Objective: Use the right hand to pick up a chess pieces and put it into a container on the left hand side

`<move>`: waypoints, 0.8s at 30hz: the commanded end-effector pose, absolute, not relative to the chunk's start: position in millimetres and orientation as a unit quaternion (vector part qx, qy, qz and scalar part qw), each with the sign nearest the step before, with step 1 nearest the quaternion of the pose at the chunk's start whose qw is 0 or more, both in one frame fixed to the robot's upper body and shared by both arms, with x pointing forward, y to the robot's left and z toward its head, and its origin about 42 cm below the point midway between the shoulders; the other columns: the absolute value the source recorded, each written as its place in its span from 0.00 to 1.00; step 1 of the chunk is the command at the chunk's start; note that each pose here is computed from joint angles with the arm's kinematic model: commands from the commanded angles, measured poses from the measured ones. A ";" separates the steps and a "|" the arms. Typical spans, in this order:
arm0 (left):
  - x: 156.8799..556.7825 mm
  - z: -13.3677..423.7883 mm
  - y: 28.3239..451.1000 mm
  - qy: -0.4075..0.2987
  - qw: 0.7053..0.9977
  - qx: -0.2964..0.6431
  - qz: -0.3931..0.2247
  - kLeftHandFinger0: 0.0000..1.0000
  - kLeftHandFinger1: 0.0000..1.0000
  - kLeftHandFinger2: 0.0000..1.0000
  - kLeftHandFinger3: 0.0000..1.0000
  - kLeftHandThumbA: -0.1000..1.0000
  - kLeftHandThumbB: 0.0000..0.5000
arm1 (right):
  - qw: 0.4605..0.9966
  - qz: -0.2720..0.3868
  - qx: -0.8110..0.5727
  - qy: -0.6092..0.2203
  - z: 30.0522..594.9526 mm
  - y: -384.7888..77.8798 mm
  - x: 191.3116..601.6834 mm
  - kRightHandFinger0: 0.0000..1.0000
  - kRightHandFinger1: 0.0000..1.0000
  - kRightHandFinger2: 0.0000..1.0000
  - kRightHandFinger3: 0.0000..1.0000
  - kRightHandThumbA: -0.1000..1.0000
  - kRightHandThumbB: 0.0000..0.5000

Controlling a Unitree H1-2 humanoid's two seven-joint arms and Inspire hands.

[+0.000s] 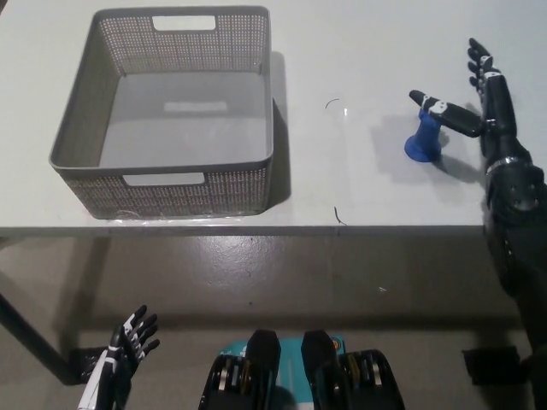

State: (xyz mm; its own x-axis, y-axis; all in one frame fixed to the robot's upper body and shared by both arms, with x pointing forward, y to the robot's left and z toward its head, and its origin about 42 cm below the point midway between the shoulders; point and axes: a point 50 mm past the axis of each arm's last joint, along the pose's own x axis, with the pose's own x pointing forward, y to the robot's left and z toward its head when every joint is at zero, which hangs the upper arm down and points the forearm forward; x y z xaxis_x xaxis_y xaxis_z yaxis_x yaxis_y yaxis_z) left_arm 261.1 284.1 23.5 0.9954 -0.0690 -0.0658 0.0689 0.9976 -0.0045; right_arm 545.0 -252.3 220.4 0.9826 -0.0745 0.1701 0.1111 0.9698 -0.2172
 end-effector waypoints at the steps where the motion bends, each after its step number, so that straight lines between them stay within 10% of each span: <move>1: 268.6 33.8 287.6 0.006 0.999 -0.003 -0.033 1.00 1.00 1.00 1.00 1.00 0.50 | 0.985 -0.058 -0.089 -0.132 262.9 -250.1 564.2 1.00 1.00 1.00 1.00 1.00 0.74; 24: 271.6 37.1 286.3 0.000 0.999 -0.009 -0.036 1.00 1.00 1.00 1.00 1.00 0.57 | 0.994 -0.060 -0.094 -0.024 207.4 -254.3 554.9 1.00 1.00 1.00 1.00 1.00 0.83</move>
State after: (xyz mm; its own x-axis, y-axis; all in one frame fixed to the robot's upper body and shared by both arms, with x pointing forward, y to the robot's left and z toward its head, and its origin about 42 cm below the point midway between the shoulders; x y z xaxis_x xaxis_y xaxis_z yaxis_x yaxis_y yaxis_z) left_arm 264.3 284.2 25.7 0.9963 -0.0657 -0.0560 0.0648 0.9977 -0.0185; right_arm 546.2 -250.2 183.3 0.9947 -0.0992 -0.0261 0.0920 0.9756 -0.1991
